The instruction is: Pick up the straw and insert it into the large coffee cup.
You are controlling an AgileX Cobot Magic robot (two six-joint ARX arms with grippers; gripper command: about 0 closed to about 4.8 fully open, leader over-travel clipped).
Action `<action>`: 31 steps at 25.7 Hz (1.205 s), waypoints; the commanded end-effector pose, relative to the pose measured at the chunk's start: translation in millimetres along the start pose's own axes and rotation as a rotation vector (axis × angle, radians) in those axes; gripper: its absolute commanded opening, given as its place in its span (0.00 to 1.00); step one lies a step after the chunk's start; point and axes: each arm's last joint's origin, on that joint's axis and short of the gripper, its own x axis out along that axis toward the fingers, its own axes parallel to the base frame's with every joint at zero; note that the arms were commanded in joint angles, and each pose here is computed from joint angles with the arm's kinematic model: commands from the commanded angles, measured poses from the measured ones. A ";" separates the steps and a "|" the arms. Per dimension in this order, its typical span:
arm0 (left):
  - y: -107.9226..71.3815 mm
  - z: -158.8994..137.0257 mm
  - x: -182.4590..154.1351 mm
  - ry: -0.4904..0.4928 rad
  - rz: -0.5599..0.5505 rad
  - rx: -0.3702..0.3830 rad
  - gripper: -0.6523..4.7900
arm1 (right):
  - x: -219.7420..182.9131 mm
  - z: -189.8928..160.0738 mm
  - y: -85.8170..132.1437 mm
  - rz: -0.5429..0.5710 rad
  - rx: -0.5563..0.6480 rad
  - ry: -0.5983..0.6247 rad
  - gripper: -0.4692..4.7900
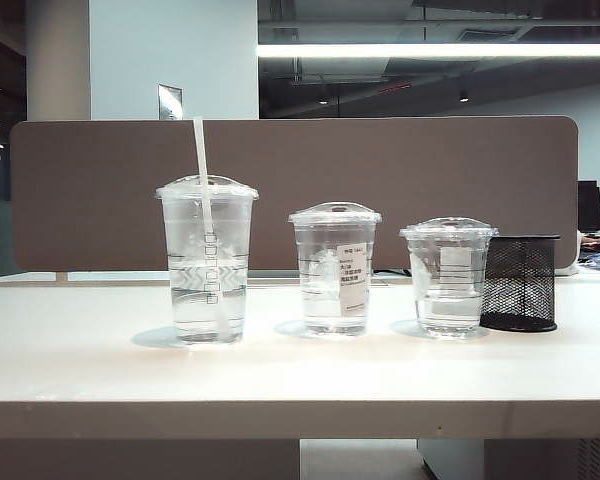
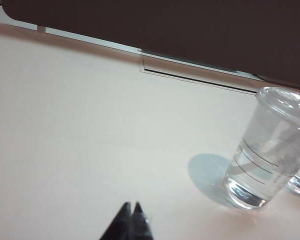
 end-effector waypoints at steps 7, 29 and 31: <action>-0.8 2.2 -0.2 -0.014 -0.011 0.011 0.12 | 0.6 -2.3 0.2 -0.001 0.004 0.010 0.08; 1.8 -0.6 -0.2 0.012 0.060 0.242 0.12 | 0.5 -2.2 -3.3 -0.117 0.082 0.012 0.08; 1.7 0.9 -0.2 -0.004 0.065 0.244 0.12 | 0.5 -2.2 -3.3 -0.118 0.082 0.012 0.08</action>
